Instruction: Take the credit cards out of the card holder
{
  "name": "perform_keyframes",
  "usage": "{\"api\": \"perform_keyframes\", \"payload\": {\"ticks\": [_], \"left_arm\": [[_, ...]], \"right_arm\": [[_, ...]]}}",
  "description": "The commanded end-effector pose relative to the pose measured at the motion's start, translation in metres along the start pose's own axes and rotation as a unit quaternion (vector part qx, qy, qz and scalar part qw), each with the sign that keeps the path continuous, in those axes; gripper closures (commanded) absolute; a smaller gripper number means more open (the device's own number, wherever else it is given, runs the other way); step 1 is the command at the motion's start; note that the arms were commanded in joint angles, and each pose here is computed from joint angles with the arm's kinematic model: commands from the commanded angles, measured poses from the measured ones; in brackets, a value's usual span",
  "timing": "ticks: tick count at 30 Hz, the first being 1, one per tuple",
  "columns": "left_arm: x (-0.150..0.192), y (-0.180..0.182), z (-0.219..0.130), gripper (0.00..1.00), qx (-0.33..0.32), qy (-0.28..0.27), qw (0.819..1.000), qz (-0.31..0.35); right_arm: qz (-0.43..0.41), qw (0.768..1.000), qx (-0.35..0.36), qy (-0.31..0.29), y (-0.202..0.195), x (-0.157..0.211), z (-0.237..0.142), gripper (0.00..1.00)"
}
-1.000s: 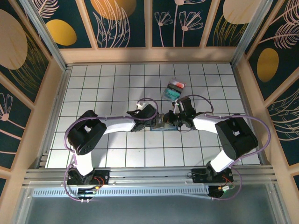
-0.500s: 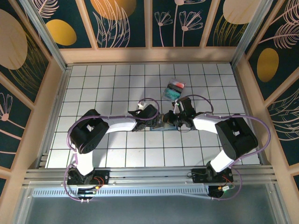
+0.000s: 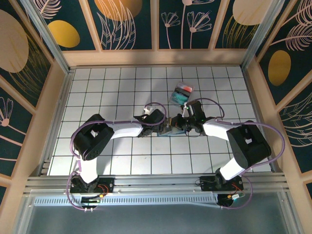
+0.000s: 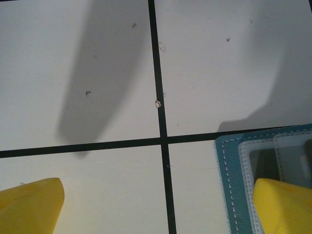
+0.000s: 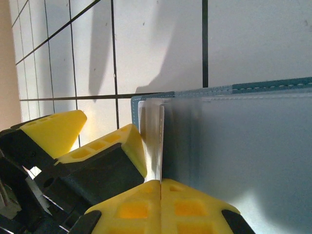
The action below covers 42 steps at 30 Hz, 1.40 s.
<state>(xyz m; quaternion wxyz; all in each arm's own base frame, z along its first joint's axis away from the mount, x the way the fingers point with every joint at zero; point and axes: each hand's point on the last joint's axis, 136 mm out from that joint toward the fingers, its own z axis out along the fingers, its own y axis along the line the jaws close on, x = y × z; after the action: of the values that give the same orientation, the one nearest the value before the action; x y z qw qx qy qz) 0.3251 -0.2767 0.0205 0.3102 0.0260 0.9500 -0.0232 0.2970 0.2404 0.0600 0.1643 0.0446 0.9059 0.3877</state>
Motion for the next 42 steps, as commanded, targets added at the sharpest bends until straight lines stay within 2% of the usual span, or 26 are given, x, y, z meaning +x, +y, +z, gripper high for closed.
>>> {"api": "perform_keyframes", "payload": {"ticks": [1, 12, 22, 35, 42], "left_arm": [[0.018, 0.007, 0.008, 0.01, -0.020, 0.026, 0.999, 0.017], [0.009, 0.007, 0.004, 0.01, -0.023, 0.013, 0.999, 0.018], [-0.015, -0.013, -0.010, 0.01, 0.018, -0.013, 1.000, 0.007], [0.002, -0.018, 0.007, 0.01, 0.021, 0.015, 0.999, 0.022], [0.011, -0.017, 0.013, 0.01, 0.019, 0.028, 0.999, 0.023]], "right_arm": [[-0.004, 1.000, -0.011, -0.012, 0.003, -0.004, -0.007, 0.96], [-0.014, 0.997, 0.072, -0.020, -0.021, -0.007, -0.014, 1.00], [-0.014, 0.997, 0.069, -0.025, -0.017, -0.005, -0.018, 1.00], [-0.025, 0.997, 0.072, -0.024, -0.008, -0.003, -0.014, 1.00], [-0.036, 0.996, 0.077, -0.016, 0.000, -0.004, 0.001, 0.90]]}}
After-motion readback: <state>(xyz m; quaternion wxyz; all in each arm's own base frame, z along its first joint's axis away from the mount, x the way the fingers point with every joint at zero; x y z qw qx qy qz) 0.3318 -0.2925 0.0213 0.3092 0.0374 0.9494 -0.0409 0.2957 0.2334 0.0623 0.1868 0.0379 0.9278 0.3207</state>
